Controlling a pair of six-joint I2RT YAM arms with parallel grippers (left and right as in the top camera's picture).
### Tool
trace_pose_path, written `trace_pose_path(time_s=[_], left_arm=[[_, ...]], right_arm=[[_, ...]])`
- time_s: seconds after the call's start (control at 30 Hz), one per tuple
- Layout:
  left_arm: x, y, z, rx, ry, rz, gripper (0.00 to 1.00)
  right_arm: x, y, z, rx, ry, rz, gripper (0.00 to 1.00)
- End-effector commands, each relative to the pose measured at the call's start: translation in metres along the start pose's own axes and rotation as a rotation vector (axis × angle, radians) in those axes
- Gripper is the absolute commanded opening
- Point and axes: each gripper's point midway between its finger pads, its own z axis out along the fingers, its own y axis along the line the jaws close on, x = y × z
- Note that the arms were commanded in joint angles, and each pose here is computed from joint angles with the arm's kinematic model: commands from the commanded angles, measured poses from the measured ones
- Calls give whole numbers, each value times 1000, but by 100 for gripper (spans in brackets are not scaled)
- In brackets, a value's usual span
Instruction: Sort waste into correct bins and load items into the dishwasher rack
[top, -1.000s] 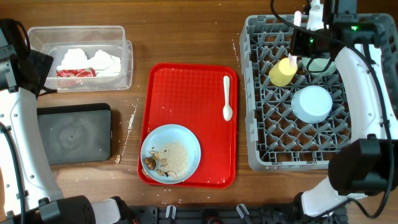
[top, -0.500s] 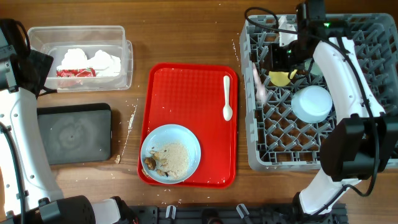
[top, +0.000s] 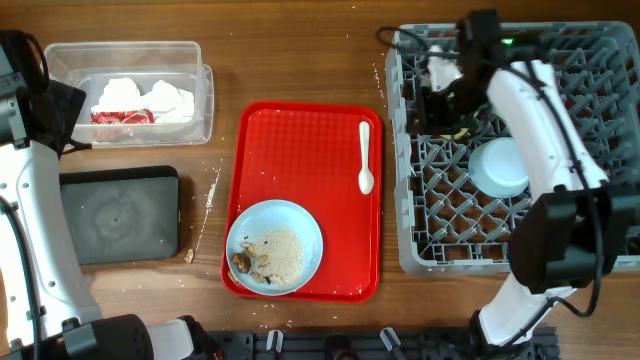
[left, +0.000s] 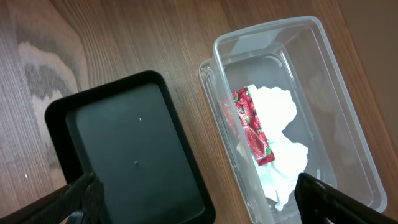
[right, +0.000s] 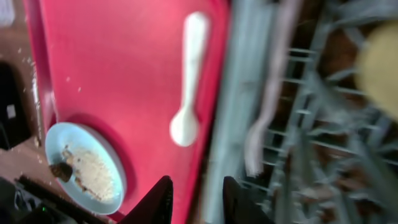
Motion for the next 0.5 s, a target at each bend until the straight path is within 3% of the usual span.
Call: trace_pose_path(time_s=[0.0, 0.07, 0.1, 0.13, 0.33, 0.47], left_arm=[[-3, 3, 1, -19, -17, 7, 100], [-3, 3, 1, -19, -17, 8, 100], [-3, 3, 1, -19, -17, 7, 100], [-3, 3, 1, -19, -17, 7, 100], [-3, 3, 1, -19, -17, 7, 100], [-3, 3, 1, -19, -17, 7, 100]], right_arm=[[5, 41, 6, 19, -7, -1, 31], [5, 48, 15, 120, -28, 87, 42], [4, 53, 19, 167, -53, 110, 58], [0, 58, 23, 206, -84, 118, 67], [-2, 93, 63, 284, -135, 69, 69], [-5, 82, 89, 387, -147, 111, 69]])
